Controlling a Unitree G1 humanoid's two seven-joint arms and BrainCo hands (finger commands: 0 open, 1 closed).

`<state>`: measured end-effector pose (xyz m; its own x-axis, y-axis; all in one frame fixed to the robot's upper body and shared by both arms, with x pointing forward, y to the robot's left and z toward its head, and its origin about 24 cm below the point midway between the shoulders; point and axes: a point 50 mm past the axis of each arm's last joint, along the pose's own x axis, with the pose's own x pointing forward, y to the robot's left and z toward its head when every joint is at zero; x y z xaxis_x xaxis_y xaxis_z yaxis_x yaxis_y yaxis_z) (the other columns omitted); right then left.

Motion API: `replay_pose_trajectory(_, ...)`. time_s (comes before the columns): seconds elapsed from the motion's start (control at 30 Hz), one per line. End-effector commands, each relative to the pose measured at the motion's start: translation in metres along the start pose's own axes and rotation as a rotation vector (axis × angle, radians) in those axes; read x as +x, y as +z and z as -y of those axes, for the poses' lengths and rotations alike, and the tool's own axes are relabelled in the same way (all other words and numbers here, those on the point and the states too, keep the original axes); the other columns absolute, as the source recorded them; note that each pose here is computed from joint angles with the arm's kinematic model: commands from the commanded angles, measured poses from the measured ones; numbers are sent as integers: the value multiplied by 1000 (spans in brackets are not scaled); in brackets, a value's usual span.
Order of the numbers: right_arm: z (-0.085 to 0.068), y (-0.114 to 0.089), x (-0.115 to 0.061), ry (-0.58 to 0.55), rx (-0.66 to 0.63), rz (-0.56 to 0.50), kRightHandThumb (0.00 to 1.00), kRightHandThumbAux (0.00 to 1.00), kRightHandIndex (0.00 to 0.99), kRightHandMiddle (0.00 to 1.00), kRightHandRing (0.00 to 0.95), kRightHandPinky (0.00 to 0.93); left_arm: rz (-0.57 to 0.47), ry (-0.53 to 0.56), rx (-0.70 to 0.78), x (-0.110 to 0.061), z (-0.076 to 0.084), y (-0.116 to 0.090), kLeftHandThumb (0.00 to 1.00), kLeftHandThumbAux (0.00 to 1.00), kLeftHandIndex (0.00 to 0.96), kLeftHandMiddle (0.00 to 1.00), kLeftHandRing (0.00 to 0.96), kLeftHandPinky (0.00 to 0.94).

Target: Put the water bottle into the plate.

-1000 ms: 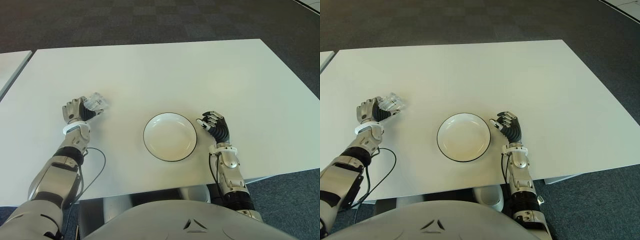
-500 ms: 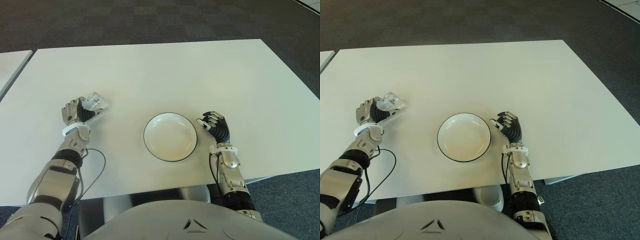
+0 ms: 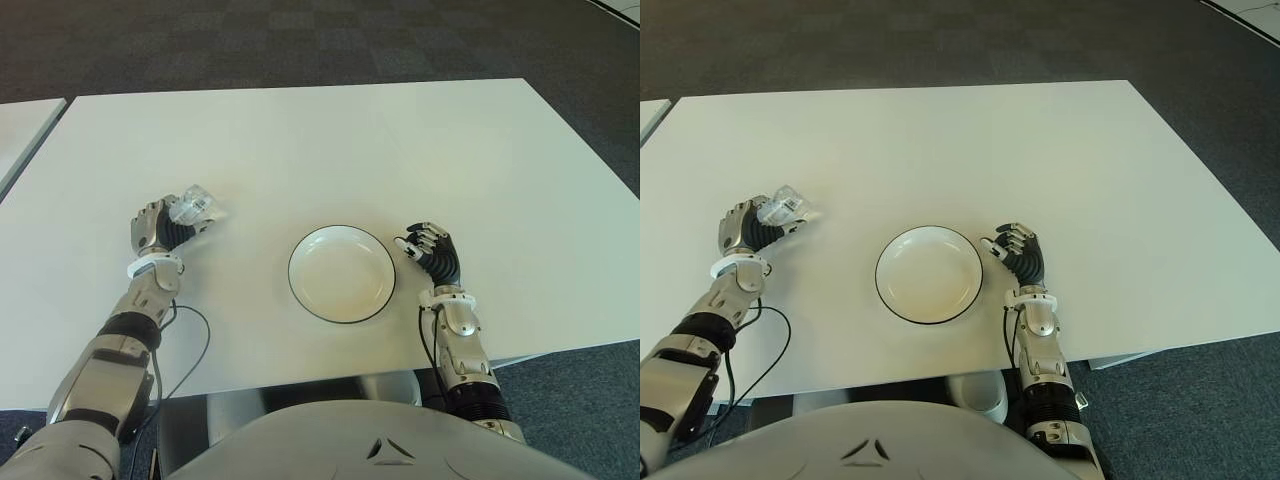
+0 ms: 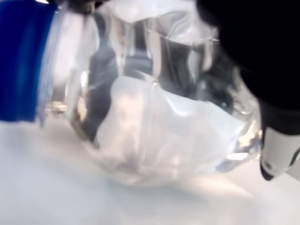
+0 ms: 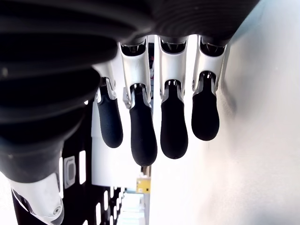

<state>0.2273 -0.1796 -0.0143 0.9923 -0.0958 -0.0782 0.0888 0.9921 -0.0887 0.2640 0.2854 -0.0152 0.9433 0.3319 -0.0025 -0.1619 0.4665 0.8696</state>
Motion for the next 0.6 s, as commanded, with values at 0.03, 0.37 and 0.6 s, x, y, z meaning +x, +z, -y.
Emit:
replay_pose_trajectory(0.03,0,-13,-4,-2,11,-77,706,728,432,614,624,628,39,-44,-65,-8,0,6,747,699,443,899,884,866)
replay_pose_trajectory(0.37,-1,-12,-3,1,15,-70,706,729,432,619,630,641,184,-14,-144,-7,-18,39,747,699,442,899,885,851)
replay_pose_trajectory(0.6,-2,-11,-2,4,11,-61,706,728,433,623,636,647,306,-9,-172,-12,-33,65,747,700,442,902,887,856)
